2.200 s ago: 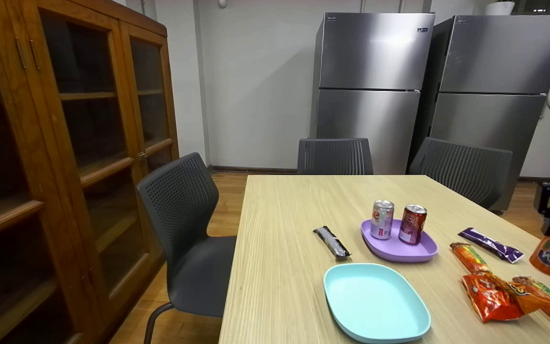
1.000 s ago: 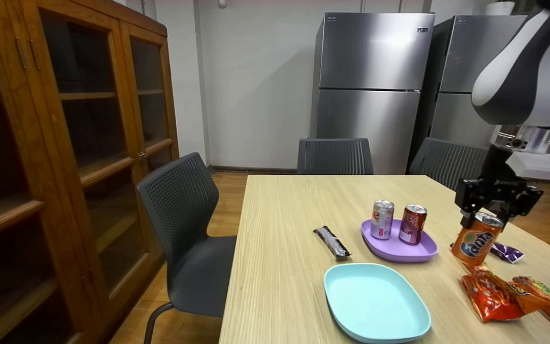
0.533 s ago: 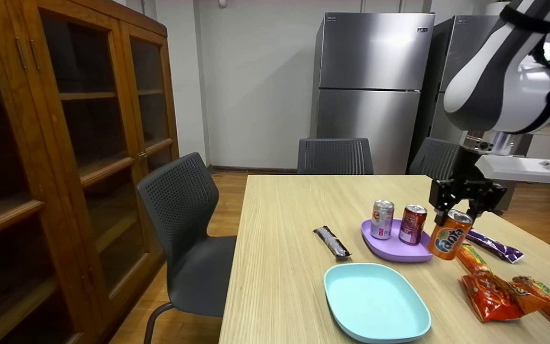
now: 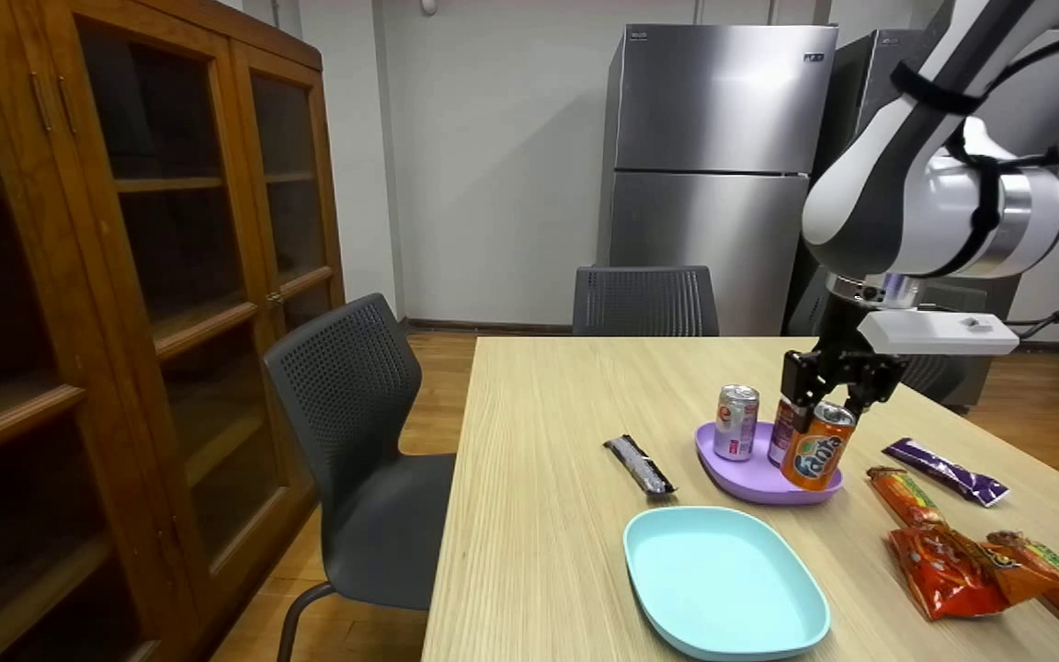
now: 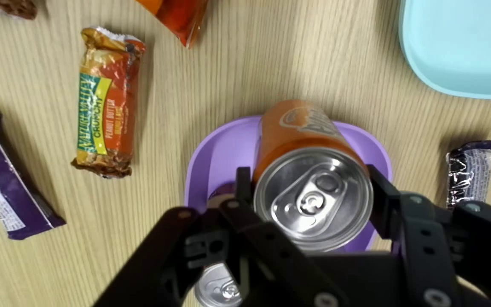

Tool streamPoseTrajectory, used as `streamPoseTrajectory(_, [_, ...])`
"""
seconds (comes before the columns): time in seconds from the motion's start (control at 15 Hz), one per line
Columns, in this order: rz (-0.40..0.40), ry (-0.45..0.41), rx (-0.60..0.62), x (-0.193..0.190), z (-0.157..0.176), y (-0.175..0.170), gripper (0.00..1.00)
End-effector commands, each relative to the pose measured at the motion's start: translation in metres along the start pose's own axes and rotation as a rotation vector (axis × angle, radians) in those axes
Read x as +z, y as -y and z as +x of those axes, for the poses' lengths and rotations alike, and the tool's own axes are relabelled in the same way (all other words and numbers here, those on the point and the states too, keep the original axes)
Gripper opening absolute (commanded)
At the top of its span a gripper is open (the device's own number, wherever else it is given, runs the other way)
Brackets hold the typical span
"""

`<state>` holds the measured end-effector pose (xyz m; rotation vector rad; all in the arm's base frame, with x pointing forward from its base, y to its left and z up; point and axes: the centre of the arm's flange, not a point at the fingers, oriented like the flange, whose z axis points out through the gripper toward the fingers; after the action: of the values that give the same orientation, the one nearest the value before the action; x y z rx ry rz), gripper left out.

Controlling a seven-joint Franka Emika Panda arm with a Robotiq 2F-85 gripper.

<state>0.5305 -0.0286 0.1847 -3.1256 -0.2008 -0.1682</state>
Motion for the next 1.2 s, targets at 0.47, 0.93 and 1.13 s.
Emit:
streamPoseTrajectory(0.47, [-0.019, -0.024, -0.038, 0.028, 0.059, 0.016, 0.39])
streamPoseTrajectory(0.93, [-0.017, -0.010, -0.053, 0.036, 0.060, 0.024, 0.39])
streamPoseTrajectory(1.13, [-0.021, -0.014, -0.070, 0.033, 0.057, 0.024, 0.90])
